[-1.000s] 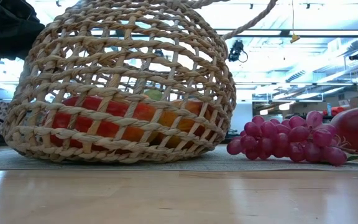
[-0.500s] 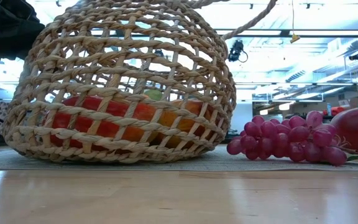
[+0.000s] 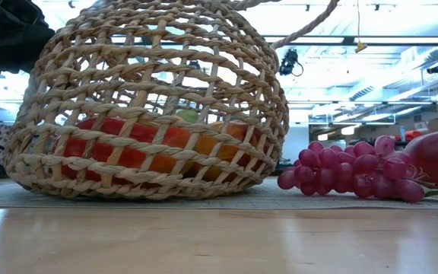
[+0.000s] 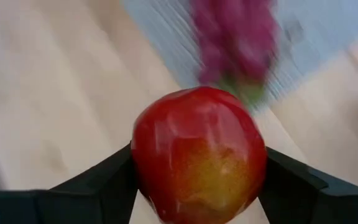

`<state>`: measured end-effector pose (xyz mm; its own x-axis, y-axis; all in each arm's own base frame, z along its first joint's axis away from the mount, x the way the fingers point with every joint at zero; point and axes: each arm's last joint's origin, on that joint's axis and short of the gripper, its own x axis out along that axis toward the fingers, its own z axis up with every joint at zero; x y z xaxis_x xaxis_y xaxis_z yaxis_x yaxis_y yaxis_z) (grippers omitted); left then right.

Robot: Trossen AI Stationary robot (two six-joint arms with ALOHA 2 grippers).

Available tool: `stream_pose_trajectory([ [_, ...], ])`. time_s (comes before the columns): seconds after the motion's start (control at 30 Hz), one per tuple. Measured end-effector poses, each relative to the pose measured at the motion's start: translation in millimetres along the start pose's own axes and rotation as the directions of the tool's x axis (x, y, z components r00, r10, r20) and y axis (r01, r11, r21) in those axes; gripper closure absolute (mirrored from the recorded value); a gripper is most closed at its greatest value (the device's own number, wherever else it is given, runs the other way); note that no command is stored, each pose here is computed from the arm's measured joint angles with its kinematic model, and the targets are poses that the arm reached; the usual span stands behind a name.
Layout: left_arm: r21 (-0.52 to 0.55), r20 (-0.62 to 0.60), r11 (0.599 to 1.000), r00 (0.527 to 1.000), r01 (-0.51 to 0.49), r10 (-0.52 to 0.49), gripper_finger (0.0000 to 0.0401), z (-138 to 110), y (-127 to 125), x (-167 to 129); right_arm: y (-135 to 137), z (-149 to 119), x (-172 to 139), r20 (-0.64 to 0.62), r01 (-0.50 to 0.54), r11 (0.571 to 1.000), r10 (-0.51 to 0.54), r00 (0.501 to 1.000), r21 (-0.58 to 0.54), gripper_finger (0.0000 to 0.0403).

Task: Build produce basket
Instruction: Put the left red apple into the basket

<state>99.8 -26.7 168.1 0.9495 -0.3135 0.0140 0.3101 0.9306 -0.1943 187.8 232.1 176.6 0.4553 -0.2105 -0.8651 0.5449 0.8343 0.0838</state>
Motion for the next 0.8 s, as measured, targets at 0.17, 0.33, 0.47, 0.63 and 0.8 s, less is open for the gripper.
stream_pose_trajectory([
  [0.17,0.000,0.001,1.000,1.000,0.000,0.000,0.0368,0,0,0,26,22,-28,0.172,-0.075,0.987,0.100,0.980,-0.145,0.0128],
  [0.33,0.000,0.001,1.000,1.000,0.000,0.000,0.0366,0,0,0,48,44,-57,0.379,-0.043,0.941,0.177,0.908,-0.336,0.0125],
  [0.47,0.000,0.001,1.000,1.000,0.000,0.000,0.0372,0,0,0,58,60,-76,0.557,0.105,0.897,0.171,0.813,-0.429,0.0125],
  [0.63,0.000,0.001,1.000,1.000,0.000,0.000,0.0371,0,0,0,65,81,-89,0.735,0.387,0.808,0.082,0.673,-0.444,0.0124],
  [0.8,0.000,0.001,1.000,1.000,0.000,0.000,0.0365,0,0,0,70,112,-89,0.800,0.557,0.720,-0.003,0.600,-0.414,0.0124],
])
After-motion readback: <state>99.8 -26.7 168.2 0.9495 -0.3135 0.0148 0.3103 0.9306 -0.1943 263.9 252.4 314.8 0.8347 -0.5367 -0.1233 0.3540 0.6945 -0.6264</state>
